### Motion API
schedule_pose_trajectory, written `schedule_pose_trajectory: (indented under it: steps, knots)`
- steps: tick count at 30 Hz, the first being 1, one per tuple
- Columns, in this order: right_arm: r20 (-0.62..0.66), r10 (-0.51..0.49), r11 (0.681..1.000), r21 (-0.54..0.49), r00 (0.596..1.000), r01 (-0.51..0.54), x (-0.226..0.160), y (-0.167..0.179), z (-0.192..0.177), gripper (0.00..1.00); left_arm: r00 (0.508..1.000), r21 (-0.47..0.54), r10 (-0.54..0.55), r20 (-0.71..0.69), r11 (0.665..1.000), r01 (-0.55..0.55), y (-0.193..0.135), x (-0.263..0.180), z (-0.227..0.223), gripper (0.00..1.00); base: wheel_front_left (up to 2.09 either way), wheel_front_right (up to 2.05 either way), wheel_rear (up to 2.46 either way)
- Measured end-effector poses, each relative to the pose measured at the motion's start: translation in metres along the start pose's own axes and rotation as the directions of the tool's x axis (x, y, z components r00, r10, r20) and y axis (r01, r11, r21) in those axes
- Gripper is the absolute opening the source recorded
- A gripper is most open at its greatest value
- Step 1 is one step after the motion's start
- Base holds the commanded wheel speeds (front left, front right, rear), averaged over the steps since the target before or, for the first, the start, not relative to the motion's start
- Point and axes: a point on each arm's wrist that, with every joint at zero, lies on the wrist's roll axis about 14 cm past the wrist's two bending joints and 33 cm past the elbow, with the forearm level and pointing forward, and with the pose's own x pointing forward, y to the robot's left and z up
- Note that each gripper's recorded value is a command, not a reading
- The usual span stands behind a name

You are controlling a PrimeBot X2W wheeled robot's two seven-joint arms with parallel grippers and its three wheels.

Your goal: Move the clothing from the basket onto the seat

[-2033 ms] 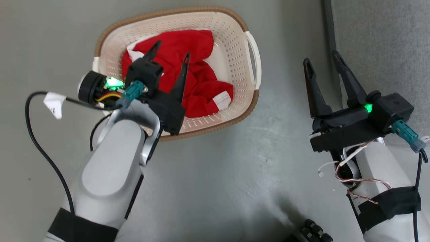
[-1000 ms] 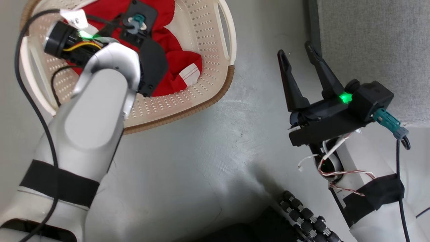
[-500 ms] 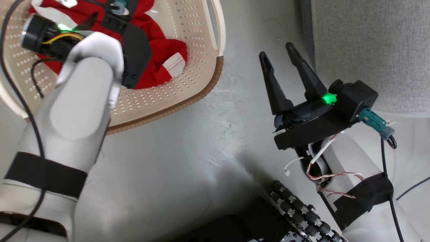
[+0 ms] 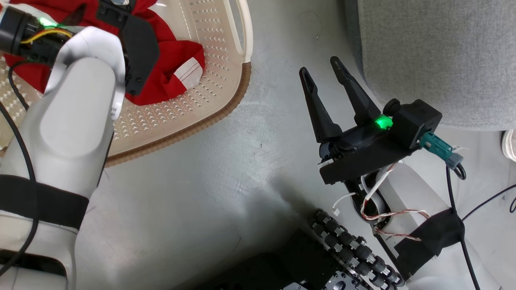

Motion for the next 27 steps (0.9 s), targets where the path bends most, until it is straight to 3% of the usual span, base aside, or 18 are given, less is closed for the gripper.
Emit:
schedule_pose_trajectory:
  steps: [27]
  knots:
    - [-0.046,-0.045,0.999,0.02,0.998,0.046,0.0,-0.011,-0.02,1.0,0.997,0.039,0.073,0.011,0.997,-0.073,0.021,0.015,0.002,1.0,0.0,0.0,0.0]
